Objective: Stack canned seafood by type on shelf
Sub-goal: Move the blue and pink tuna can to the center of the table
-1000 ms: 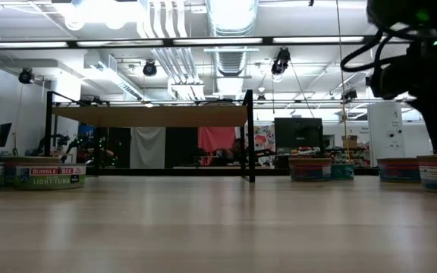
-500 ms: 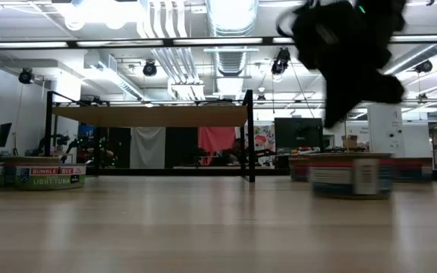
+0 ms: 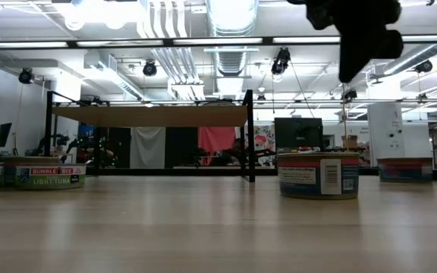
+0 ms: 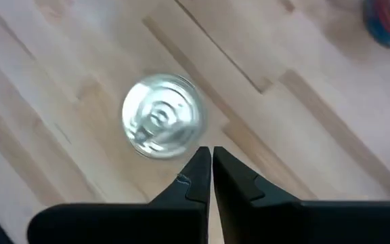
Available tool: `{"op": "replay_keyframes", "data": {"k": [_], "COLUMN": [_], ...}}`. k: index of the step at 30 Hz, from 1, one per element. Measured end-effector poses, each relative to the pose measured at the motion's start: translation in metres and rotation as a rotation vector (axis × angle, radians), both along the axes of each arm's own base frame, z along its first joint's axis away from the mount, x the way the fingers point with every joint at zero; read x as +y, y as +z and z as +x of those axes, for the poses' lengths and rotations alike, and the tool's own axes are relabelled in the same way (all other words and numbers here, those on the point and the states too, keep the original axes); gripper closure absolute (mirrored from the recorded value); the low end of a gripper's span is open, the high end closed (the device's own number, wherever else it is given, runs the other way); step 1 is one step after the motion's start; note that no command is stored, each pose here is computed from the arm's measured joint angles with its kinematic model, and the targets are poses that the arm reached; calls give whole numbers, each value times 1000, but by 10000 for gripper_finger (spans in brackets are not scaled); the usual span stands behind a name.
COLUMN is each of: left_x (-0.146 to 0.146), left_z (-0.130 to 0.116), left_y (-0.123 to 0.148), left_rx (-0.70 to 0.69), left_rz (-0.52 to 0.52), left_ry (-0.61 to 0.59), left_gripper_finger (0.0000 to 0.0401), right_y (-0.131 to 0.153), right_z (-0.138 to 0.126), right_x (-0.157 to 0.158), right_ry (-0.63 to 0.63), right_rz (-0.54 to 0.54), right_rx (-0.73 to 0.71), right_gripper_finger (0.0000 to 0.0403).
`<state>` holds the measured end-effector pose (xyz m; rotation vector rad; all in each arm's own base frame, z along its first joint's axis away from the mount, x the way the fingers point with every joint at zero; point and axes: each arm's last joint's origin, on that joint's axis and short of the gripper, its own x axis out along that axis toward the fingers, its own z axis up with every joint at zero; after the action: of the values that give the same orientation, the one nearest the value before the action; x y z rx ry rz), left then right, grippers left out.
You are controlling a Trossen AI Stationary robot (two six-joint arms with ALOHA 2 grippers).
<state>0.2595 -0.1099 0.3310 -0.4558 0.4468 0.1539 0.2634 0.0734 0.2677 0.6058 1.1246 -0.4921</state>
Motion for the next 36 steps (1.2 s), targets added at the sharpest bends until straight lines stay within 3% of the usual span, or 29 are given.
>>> {"op": "replay_keyframes", "data": {"k": [4,9,14,21,26,31,36], "left_x": [6,8,11,19,26,24,19], "left_z": [10,15,13,18,30,49,62], "left_y": [-39,-63,-79,-99,-114,-127,-142], "left_rx": [-45,-141,-112,-58,-8,-57,-95], "left_rz": [-27,-68,-88,-146,-191,-252,-303], "left_ry": [39,57,89,142,118,35,-45], "left_gripper_finger": [325,325,325,325,325,325,325], "right_y": [-19,-59,-89,-101,-116,-117,-116], "right_z": [-6,-8,-13,-7,7,24,18], "right_x": [-11,-15,-4,-2,-2,3,0], "right_ry": [-36,-154,-250,-303,-298,-286,-291], "right_rz": [-21,99,189,161,139,194,171], "right_rx": [-19,-65,-63,-71,-109,-247,-197], "right_gripper_finger": [394,394,394,394,394,394,394]}}
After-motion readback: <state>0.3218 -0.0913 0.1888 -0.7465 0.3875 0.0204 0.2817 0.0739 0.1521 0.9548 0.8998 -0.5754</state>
